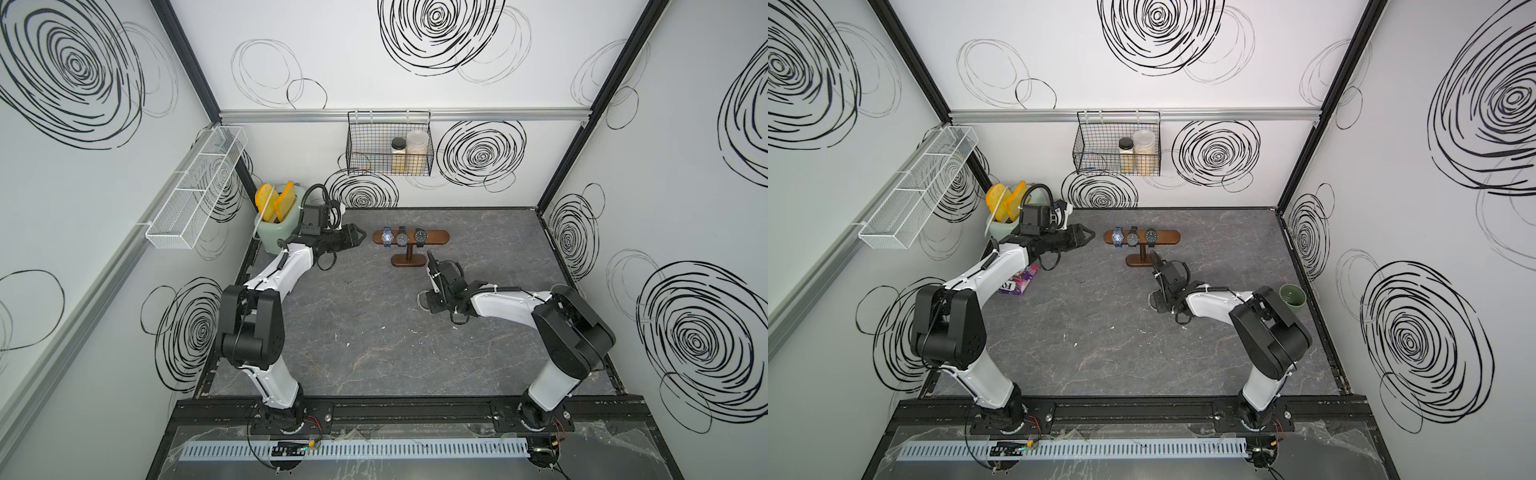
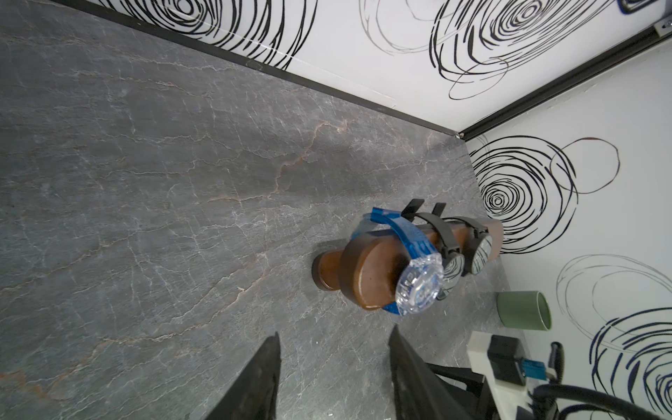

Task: Place watch on stand
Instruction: Pick up the watch at the center of the board.

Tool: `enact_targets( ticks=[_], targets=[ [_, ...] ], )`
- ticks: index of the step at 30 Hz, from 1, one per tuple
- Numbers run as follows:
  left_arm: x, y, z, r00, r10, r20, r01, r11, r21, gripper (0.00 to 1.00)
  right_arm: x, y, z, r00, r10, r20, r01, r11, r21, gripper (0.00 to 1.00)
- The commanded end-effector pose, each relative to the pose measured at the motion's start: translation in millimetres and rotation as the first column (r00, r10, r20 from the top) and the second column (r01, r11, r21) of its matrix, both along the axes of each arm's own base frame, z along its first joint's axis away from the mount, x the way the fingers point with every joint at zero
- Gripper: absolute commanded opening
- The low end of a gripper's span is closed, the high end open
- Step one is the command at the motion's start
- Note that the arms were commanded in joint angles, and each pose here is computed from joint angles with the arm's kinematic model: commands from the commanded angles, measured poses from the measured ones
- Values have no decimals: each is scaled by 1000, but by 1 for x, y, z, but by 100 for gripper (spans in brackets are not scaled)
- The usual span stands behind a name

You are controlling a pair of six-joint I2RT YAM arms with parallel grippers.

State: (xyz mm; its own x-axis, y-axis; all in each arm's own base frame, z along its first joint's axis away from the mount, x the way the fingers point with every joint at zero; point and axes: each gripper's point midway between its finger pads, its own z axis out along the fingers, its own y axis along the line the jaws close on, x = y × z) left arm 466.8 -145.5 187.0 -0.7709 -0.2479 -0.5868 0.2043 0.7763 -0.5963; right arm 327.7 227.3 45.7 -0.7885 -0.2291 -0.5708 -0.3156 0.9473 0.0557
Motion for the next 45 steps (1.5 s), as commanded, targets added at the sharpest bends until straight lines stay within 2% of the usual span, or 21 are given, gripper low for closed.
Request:
enact_targets(
  ticks=[1,6,9,15,24,38,45],
  targets=[
    [-9,-30,52,982,-97,163,99,995,-6,51,11,-9,47,990,-50,128,49,999,11,16],
    [-35,-73,75,944,-228,236,224,974,45,51,31,-29,110,955,-131,265,142,990,-23,16],
    [-50,-96,81,920,-304,248,305,952,38,50,43,-31,142,936,-157,315,163,987,8,16],
    [-68,-125,79,889,-387,246,381,922,73,50,61,-18,179,914,-167,369,155,986,60,16],
    [-81,-146,69,872,-435,223,421,900,109,50,69,0,182,919,-137,371,112,990,89,17],
    [-71,-142,53,901,-389,189,368,919,139,48,58,56,191,919,-54,391,-1,991,137,16],
    [-61,-134,42,924,-349,158,327,933,151,42,51,79,192,918,-19,397,-34,991,128,16]
  ],
)
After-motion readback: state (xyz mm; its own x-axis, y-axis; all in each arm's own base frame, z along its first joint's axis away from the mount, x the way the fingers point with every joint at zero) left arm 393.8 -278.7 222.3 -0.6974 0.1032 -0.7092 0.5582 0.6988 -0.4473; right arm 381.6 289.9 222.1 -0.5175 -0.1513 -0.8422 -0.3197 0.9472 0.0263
